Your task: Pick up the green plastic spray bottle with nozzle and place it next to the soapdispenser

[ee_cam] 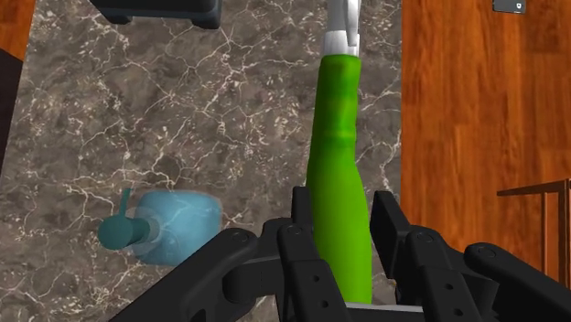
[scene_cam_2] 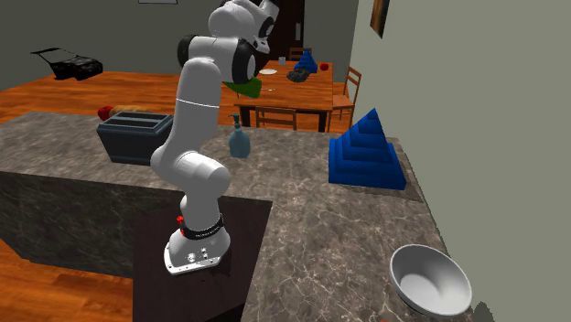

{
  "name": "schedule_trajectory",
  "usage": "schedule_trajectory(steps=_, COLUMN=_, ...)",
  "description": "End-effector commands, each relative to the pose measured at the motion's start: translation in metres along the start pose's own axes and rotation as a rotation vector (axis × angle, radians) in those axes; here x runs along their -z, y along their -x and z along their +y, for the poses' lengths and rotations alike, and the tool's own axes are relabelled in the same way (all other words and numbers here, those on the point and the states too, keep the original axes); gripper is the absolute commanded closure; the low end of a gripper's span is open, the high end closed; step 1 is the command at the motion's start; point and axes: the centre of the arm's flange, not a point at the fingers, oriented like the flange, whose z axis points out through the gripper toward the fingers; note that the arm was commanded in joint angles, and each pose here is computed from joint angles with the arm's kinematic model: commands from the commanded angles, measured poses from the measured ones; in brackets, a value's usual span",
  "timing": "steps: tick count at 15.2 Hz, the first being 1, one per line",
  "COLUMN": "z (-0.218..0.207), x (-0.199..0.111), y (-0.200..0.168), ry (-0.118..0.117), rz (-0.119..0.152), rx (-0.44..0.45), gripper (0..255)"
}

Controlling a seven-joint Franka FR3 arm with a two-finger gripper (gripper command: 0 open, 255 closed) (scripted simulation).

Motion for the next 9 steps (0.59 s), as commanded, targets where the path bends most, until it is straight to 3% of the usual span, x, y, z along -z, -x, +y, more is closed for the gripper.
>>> schedule_trajectory(steps=1, z=0.001, x=-0.009, y=-0.005, ry=-0.001, rz=0.000, rx=0.000, gripper=255)
schedule_trajectory(steps=9, z=0.001, x=-0.045, y=-0.026, ry=-0.001, rz=0.000, rx=0.000, gripper=255)
